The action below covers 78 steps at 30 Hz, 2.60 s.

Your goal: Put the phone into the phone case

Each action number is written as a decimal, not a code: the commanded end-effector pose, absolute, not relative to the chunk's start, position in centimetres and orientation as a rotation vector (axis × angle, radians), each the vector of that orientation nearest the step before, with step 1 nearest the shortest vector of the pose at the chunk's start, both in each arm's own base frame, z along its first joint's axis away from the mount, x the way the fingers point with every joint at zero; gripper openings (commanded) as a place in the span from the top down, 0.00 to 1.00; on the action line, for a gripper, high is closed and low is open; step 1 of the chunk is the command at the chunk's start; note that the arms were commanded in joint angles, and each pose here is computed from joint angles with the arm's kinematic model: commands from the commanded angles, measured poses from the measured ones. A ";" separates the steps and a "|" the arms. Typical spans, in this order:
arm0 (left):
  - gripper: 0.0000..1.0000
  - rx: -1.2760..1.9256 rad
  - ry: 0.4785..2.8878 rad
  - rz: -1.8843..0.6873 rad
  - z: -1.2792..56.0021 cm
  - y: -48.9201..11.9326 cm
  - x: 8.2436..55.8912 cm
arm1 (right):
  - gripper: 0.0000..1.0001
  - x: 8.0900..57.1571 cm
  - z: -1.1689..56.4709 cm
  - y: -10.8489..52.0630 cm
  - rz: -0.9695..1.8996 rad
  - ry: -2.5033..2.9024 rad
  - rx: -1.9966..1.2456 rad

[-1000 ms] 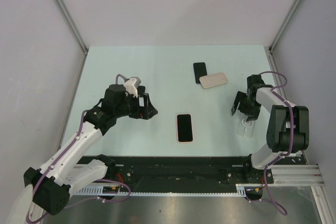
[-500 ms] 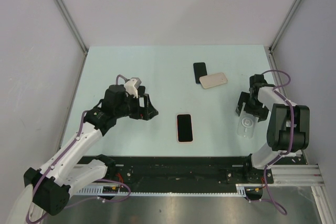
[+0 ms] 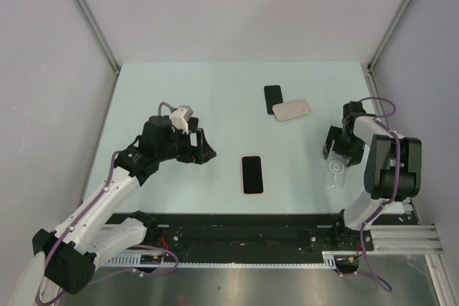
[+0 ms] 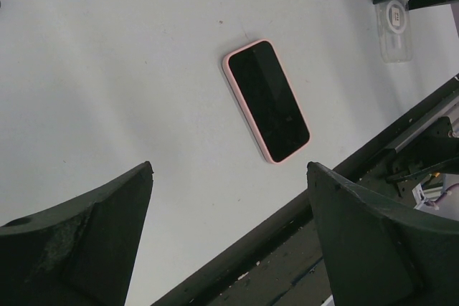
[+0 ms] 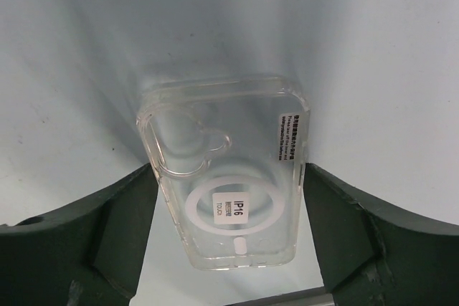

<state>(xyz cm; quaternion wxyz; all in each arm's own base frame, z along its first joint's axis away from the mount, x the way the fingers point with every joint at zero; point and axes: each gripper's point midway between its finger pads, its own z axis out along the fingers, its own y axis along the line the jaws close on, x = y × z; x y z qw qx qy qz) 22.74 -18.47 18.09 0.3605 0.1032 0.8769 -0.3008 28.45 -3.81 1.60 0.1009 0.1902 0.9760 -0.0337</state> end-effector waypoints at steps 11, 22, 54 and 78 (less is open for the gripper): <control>0.09 0.266 2.256 -1.023 18.7 -21.1 21.3 | 0.37 30.6 4.3 1.3 0.205 2.799 0.516; 0.13 0.305 2.233 -1.327 20.8 -25.4 21.2 | 0.39 30.2 12.8 16.5 1.157 2.519 0.234; 0.82 0.377 2.172 -1.766 23.1 -33.0 20.1 | 0.39 25.6 20.5 28.5 1.859 2.094 0.105; 1.00 0.173 2.605 -0.493 13.3 -21.1 25.0 | 0.00 26.3 20.6 20.3 1.507 2.122 0.266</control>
